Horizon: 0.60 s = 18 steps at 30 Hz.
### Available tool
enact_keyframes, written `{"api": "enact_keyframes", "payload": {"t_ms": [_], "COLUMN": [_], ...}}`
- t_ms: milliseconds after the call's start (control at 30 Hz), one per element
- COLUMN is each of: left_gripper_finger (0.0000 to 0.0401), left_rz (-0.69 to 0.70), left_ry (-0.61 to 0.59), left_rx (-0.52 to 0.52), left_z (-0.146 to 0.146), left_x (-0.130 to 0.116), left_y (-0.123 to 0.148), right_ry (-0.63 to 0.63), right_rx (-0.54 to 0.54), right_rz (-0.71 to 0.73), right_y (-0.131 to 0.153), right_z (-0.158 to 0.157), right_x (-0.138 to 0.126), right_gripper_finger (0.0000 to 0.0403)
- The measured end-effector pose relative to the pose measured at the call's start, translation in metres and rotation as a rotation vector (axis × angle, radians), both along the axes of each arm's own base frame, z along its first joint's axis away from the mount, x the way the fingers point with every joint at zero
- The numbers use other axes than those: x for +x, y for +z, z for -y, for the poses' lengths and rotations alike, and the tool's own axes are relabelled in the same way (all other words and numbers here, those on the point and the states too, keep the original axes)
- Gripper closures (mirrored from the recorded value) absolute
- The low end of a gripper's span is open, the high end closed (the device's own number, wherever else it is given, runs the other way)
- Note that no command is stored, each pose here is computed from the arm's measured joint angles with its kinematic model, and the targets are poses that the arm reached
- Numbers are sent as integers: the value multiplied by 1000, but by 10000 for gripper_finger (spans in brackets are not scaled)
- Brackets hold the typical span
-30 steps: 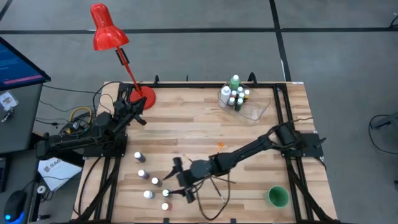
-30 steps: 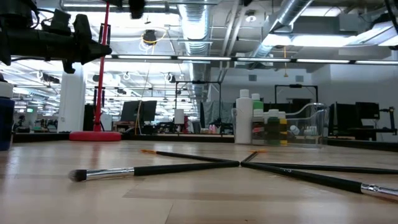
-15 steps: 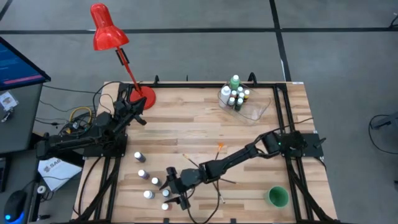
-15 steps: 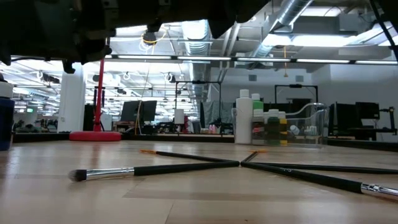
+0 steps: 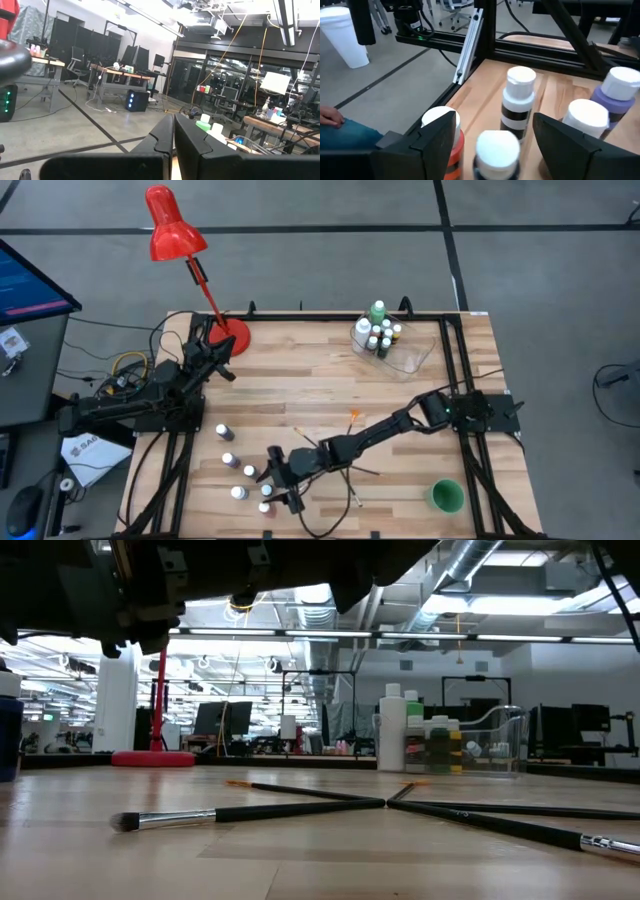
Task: Pick & Place Paint Supplies
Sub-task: Put the small black paint bottle into the transparent bin
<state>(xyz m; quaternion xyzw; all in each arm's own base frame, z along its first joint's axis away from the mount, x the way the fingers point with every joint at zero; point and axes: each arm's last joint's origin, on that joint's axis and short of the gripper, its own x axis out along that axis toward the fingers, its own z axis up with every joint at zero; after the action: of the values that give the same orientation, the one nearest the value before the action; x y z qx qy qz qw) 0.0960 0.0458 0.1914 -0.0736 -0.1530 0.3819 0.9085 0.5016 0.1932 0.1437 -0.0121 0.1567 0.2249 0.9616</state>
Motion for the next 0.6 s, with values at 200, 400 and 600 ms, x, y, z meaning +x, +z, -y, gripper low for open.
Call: {"api": "enact_keyframes", "payload": {"t_ms": [200,400,600], "left_gripper_finger": [393,393,393], "left_rz": [0,0,0], "left_ry": [0,0,0], "left_rx": [0,0,0], "left_z": [0,0,0], "left_x": [0,0,0], "left_y": [0,0,0], "right_ry": [18,15,-2], "right_rx": [-20,-20,-7], "right_rz": [6,5,-2], "right_y": [3,3,3], "right_z": [-1,0,6], "right_x": [-2,-1,1], "right_gripper_finger": [143,143,143]}}
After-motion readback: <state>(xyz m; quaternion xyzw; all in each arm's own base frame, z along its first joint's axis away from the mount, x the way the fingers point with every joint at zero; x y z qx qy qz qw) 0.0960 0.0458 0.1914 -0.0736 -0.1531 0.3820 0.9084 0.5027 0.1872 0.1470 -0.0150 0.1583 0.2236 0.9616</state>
